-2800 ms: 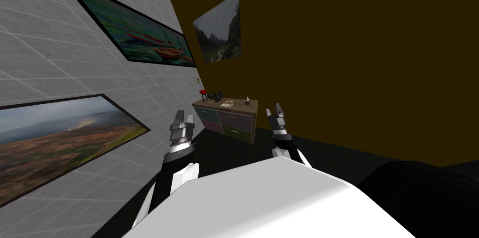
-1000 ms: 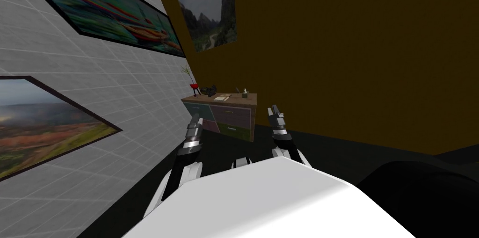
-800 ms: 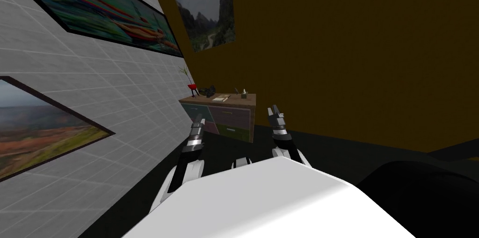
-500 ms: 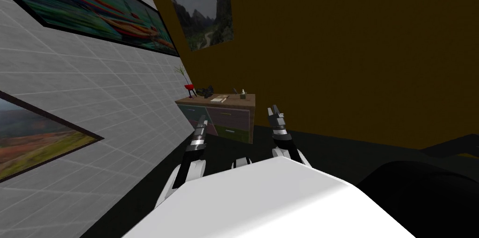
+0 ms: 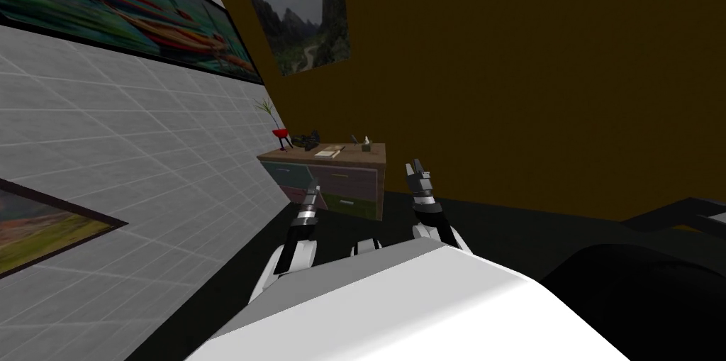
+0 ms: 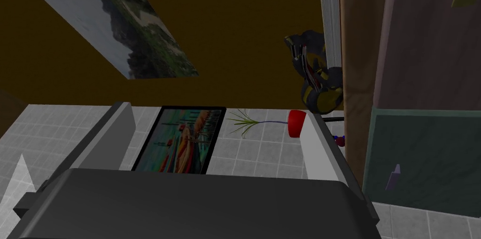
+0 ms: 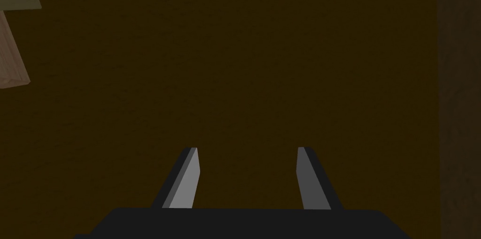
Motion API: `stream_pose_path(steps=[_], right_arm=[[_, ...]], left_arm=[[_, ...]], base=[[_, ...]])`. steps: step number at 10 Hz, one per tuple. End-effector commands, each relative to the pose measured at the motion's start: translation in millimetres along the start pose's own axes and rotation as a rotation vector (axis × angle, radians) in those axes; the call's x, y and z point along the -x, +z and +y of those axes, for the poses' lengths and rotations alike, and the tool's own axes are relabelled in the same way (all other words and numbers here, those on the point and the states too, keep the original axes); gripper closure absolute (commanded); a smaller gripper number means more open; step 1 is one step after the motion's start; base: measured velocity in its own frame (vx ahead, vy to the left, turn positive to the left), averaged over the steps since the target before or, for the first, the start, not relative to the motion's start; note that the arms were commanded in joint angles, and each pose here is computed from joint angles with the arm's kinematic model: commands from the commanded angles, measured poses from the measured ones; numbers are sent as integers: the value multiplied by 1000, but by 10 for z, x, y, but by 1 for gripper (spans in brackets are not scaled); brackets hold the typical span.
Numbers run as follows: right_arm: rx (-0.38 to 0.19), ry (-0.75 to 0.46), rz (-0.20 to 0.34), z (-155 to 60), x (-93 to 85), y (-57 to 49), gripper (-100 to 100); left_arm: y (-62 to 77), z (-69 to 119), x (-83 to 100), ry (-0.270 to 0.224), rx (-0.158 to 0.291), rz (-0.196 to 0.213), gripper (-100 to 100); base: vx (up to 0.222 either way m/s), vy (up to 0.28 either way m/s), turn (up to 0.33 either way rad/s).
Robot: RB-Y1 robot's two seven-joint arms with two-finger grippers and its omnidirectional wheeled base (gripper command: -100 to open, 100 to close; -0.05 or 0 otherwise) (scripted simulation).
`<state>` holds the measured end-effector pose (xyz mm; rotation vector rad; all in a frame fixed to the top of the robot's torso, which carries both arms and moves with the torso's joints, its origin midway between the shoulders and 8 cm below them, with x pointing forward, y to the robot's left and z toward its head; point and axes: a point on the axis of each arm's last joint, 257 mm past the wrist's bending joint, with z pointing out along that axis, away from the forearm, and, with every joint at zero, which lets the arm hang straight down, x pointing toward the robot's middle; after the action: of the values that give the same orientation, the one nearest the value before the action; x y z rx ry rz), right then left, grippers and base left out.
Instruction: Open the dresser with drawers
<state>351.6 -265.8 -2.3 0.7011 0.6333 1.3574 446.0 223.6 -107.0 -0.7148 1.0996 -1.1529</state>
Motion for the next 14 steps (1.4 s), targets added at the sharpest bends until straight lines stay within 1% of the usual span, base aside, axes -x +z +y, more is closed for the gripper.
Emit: stream_pose_path(steps=[1,4,7,11,14], right_arm=[[0,0,0,0,0,0,0],[0,0,0,0,0,0,0],[0,0,0,0,0,0,0],[0,0,0,0,0,0,0],[0,0,0,0,0,0,0]], left_arm=[[26,211,-126,-3,43,22,-100],[34,452,-276,-7,95,49,-100],[26,721,-439,-3,152,84,-100],[-28,1128,-640,23,238,145,-100],[-92,1422,-753,50,301,189,-100]], base=[[64,3,-57],[65,-9,-61],[79,5,-73],[86,2,-73],[86,5,-81]])
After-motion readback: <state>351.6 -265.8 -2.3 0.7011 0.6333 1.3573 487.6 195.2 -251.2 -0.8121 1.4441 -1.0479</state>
